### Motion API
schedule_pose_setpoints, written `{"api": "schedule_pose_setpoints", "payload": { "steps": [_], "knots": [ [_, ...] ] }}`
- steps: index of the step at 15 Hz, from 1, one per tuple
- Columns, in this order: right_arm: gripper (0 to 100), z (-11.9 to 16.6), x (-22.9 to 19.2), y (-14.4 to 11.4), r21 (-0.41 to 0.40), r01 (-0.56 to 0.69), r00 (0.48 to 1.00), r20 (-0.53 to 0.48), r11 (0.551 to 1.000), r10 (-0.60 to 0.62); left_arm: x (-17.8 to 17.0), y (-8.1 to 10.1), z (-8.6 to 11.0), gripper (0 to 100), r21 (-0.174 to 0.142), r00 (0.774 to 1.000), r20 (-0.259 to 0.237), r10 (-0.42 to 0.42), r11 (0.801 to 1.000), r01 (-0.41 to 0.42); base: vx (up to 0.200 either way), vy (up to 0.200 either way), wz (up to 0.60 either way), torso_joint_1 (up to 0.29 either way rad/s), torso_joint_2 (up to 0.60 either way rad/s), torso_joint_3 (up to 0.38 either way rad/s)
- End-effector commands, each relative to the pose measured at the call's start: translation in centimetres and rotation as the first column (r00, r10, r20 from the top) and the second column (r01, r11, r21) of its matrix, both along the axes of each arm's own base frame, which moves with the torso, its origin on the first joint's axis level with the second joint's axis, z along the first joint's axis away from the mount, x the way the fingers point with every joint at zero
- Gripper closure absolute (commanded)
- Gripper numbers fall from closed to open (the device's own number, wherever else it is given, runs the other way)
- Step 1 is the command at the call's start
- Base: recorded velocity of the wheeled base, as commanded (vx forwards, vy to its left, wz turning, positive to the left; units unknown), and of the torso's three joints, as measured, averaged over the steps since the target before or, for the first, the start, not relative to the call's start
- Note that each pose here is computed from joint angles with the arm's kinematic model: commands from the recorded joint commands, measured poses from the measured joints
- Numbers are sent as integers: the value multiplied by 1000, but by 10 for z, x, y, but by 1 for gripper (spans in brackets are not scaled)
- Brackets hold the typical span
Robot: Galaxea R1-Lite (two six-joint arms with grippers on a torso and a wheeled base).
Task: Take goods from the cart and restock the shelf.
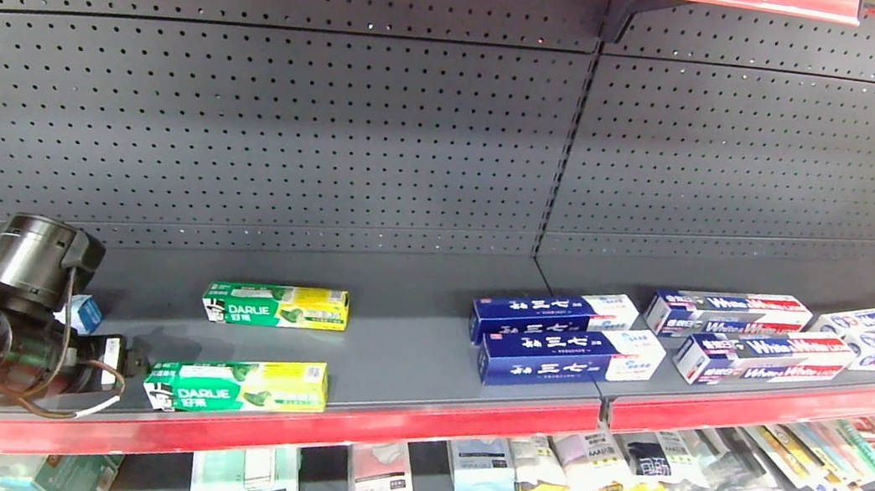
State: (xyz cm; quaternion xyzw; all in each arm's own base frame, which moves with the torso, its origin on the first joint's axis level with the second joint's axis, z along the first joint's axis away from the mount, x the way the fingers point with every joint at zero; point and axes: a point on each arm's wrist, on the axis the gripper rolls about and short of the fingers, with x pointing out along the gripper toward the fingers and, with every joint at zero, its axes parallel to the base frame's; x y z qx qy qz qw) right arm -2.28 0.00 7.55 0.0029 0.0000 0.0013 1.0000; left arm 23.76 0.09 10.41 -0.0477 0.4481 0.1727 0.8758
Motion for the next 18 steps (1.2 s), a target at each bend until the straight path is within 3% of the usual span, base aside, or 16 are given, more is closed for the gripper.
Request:
{"api": "schedule_pose_setpoints", "payload": {
  "steps": [1, 5, 7, 8, 10, 11, 12, 13, 14, 15, 16, 17, 18],
  "knots": [
    [0, 0, 0, 0, 0, -1, 1000, -2, 1000, 1, 1, -1, -1, 0, 1, 1000, -1, -3, 1000, 3, 0, 0, 0, 0, 0, 0],
    [0, 0, 0, 0, 0, -1, 1000, -2, 1000, 1, 0, 0, 0, 0, 9, 1000, 0, 1, 1000, -1, 0, 0, 0, 0, 0, 0],
    [0, 0, 0, 0, 0, -1, 1000, -2, 1000, 1, -9, 6, 11, 0, 28, 999, 40, 14, 999, -15, 0, 0, 0, 0, 0, 0],
    [0, 0, 0, 0, 0, -1, 1000, -2, 1000, 1, -17, 11, 20, 0, 45, 997, 70, 13, 999, -16, 0, 0, 0, 0, 0, 0],
    [0, 0, 0, 0, 0, -1, 1000, -2, 1000, 1, -64, 25, 42, 0, 119, 988, 157, -6, 993, -13, 0, 0, 0, 0, 0, 0],
    [0, 0, 0, 0, 0, -1, 1000, -2, 1000, 1, -78, 26, 44, 0, 132, 984, 176, -12, 991, -12, 0, 0, 0, 0, 0, 0],
    [0, 0, 0, 0, 0, -1, 1000, -2, 1000, 1, -109, 24, 47, 0, 143, 970, 242, -32, 990, -3, 0, 0, 0, 0, 0, 0],
    [0, 0, 0, 0, 0, -1, 1000, -2, 1000, 1, -150, 16, 49, 0, 161, 930, 357, -85, 986, 28, 0, 0, 0, 0, 0, 0],
    [0, 0, 0, 0, 0, -1, 1000, -2, 1000, 1, -181, 11, 46, 0, 200, 890, 427, -159, 977, 78, 0, 0, 0, 0, 0, 0],
    [0, 0, 0, 0, 0, 1, 1000, -2, 1000, -1, -213, 5, 37, 0, 226, 851, 480, -215, 967, 116, 0, 0, 0, 0, 0, 0],
    [0, 0, 0, 0, 0, -1, 1000, -2, 1000, 1, -229, 2, 29, 0, 234, 828, 507, -241, 963, 137, 0, 0, 0, 0, 0, 0],
    [0, 0, 0, 0, 0, -1, 1000, -2, 1000, 1, -259, -3, 15, 0, 256, 756, 577, -310, 947, 193, 0, 0, 0, 0, 0, 0],
    [0, 0, 0, 0, 0, -1, 1000, -2, 1000, 1, -274, -5, 2, 0, 267, 711, 610, -350, 935, 232, 0, 0, 0, 0, 0, 0]
  ]
}}
